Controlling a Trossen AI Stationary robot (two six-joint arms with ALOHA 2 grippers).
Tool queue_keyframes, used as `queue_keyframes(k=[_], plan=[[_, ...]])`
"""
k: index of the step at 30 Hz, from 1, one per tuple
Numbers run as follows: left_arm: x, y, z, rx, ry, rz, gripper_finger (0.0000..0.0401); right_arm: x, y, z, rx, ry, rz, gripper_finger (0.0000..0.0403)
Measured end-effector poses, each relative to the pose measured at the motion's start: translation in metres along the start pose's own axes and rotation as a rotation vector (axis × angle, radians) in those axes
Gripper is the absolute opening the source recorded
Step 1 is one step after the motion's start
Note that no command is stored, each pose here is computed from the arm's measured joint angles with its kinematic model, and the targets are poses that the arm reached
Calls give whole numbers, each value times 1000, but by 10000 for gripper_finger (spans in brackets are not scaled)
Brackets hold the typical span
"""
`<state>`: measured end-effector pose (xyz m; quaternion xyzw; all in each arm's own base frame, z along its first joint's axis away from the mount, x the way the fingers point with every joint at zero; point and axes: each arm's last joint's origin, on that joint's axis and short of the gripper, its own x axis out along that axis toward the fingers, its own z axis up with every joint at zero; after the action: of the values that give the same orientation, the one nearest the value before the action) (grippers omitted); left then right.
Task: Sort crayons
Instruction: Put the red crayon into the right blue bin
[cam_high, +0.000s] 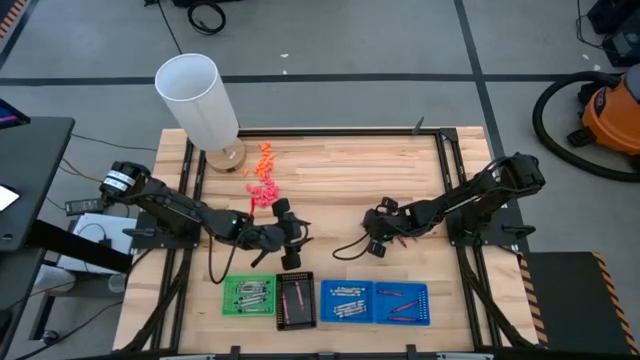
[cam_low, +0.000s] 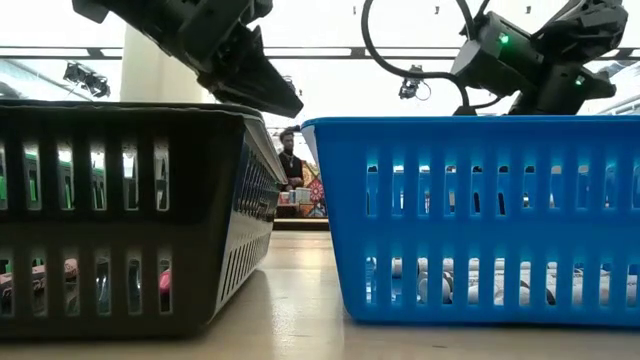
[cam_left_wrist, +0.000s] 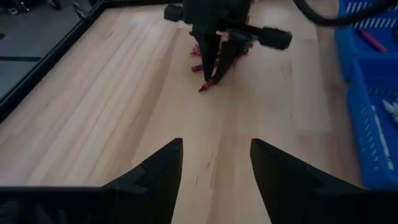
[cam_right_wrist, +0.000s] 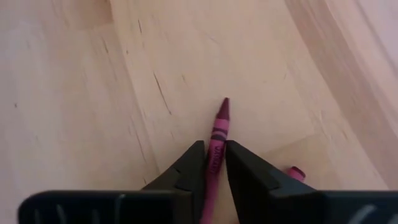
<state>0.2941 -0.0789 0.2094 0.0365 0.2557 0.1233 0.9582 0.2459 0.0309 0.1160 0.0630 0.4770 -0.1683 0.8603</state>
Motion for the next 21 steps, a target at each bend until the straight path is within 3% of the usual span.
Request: queue_keyframes(k=[9, 21], plan=[[1, 1, -1, 1, 8, 5, 199, 1, 3, 5, 18, -25, 61, 47], [0, -1, 0, -4, 0, -5, 199, -13, 18, 45, 46, -51, 317, 46]])
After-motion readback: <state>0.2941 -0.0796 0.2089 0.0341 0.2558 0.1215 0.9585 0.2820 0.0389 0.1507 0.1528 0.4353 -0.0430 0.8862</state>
